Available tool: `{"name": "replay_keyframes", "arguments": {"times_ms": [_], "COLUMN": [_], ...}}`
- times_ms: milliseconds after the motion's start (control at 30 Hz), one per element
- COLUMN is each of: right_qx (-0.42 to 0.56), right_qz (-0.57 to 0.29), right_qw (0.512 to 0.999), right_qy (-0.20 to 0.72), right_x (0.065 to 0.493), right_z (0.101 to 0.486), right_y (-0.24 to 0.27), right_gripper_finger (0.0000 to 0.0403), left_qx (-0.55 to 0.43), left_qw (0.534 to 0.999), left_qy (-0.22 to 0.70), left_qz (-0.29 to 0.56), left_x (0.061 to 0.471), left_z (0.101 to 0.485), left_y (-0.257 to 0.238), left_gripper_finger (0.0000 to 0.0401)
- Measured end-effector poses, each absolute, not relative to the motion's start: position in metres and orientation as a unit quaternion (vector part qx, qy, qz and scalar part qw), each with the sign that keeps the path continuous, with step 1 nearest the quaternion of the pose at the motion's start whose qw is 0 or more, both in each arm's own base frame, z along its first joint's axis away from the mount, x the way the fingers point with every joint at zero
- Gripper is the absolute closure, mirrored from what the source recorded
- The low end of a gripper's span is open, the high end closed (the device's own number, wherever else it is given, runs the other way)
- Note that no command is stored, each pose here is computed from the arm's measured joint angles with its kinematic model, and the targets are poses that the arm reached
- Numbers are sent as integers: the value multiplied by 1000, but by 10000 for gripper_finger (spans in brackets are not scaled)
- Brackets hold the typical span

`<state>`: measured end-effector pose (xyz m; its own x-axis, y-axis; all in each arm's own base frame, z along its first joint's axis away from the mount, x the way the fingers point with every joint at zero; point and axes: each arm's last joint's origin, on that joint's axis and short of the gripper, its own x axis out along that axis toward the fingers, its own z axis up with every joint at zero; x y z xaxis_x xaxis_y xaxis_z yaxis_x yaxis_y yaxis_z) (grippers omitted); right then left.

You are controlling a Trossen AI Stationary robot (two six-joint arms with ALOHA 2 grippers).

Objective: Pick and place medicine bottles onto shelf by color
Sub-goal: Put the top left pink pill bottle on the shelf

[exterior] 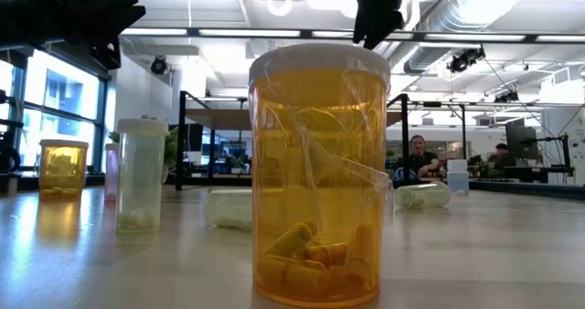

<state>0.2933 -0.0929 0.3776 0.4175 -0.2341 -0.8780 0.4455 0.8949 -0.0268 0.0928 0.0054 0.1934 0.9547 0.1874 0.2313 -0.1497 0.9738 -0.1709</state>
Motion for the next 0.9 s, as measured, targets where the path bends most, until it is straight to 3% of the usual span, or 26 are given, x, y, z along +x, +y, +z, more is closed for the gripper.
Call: {"name": "replay_keyframes", "arguments": {"times_ms": [233,567,900], "right_qx": [67,43,1], "right_qz": [-164,-114,-65], "right_qw": [838,822,894], "right_qy": [517,556,443], "right_x": [301,294,276], "right_z": [374,318,306], "right_y": [-58,-25,8], "right_gripper_finger": [141,142,142], "left_qx": [-87,-79,-76], "left_qw": [985,986,986], "left_qy": [-122,-121,-120], "left_qz": [84,83,85], "left_x": [93,93,93], "left_z": [193,193,193], "left_y": [5,5,5], "left_gripper_finger": [315,315,310]}}
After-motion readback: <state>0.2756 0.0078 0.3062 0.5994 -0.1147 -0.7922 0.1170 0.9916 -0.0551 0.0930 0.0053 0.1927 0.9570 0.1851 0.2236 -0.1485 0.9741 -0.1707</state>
